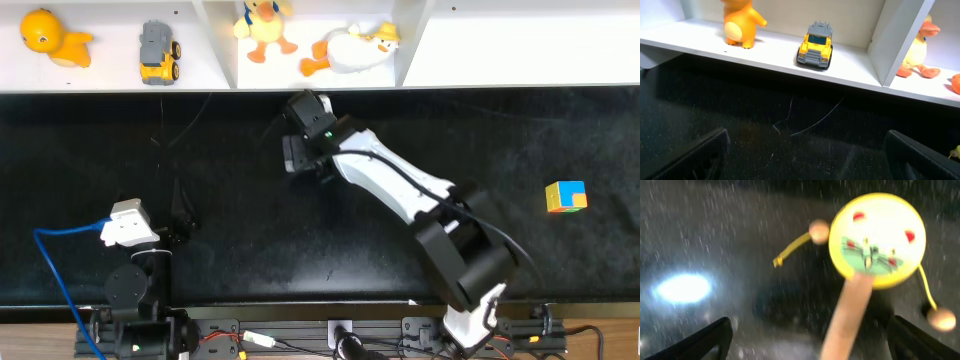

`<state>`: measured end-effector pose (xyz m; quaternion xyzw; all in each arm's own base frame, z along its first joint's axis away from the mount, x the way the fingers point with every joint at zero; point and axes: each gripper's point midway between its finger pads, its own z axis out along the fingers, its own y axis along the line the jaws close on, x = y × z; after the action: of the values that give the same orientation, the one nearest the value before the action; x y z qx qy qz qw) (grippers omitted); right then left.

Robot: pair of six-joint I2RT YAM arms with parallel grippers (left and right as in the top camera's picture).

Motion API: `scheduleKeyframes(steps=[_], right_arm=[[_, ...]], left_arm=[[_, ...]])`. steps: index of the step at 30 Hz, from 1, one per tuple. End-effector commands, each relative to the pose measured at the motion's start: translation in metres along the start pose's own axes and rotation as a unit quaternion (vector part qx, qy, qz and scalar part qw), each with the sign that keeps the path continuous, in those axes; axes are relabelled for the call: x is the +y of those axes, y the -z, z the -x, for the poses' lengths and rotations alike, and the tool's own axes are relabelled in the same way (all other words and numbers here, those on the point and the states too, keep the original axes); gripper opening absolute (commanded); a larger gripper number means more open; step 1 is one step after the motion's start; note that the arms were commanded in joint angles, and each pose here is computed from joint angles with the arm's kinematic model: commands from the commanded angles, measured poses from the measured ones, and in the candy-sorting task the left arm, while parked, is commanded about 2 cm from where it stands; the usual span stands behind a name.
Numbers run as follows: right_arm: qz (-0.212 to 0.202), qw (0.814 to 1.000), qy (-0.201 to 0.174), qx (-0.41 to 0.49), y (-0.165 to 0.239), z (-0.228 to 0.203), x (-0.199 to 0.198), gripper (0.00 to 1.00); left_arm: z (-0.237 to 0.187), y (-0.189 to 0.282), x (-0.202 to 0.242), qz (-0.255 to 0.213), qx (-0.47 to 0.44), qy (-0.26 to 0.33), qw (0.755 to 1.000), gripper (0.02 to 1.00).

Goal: Store Toys

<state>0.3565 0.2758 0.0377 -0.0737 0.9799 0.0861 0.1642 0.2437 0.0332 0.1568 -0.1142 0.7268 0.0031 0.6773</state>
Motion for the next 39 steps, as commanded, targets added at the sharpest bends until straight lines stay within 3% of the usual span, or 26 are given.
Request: scheduleKeyframes(steps=[1, 7, 13, 18, 23, 34, 39], right_arm=[[-0.004, 1.000, -0.024, -0.003, -0.010, 0.010, 0.005, 0.897], [-0.007, 1.000, -0.024, 0.008, -0.014, 0.006, 0.003, 0.882], [-0.015, 0.999, -0.023, 0.021, -0.014, 0.000, -0.001, 0.533], [-0.017, 0.999, -0.023, 0.023, -0.014, -0.001, -0.002, 0.334], [-0.019, 0.999, -0.023, 0.027, -0.014, -0.003, -0.002, 0.286], [-0.024, 0.999, -0.022, 0.036, -0.014, -0.008, -0.005, 0.058], [-0.013, 0.998, -0.023, 0.050, -0.013, -0.013, -0.001, 0.047]], left_arm=[[0.000, 0.000, -0.004, -0.011, -0.003, 0.002, 1.000, 0.998], [0.000, 0.000, -0.004, -0.011, -0.003, 0.002, 1.000, 0.998], [0.000, 0.000, -0.004, -0.011, -0.003, 0.002, 1.000, 0.998], [0.000, 0.000, -0.004, -0.011, -0.003, 0.002, 1.000, 0.998], [0.000, 0.000, -0.004, -0.011, -0.003, 0.002, 1.000, 0.998], [0.000, 0.000, -0.004, -0.011, -0.003, 0.002, 1.000, 0.996], [0.000, 0.000, -0.004, -0.011, -0.003, 0.002, 1.000, 0.998]])
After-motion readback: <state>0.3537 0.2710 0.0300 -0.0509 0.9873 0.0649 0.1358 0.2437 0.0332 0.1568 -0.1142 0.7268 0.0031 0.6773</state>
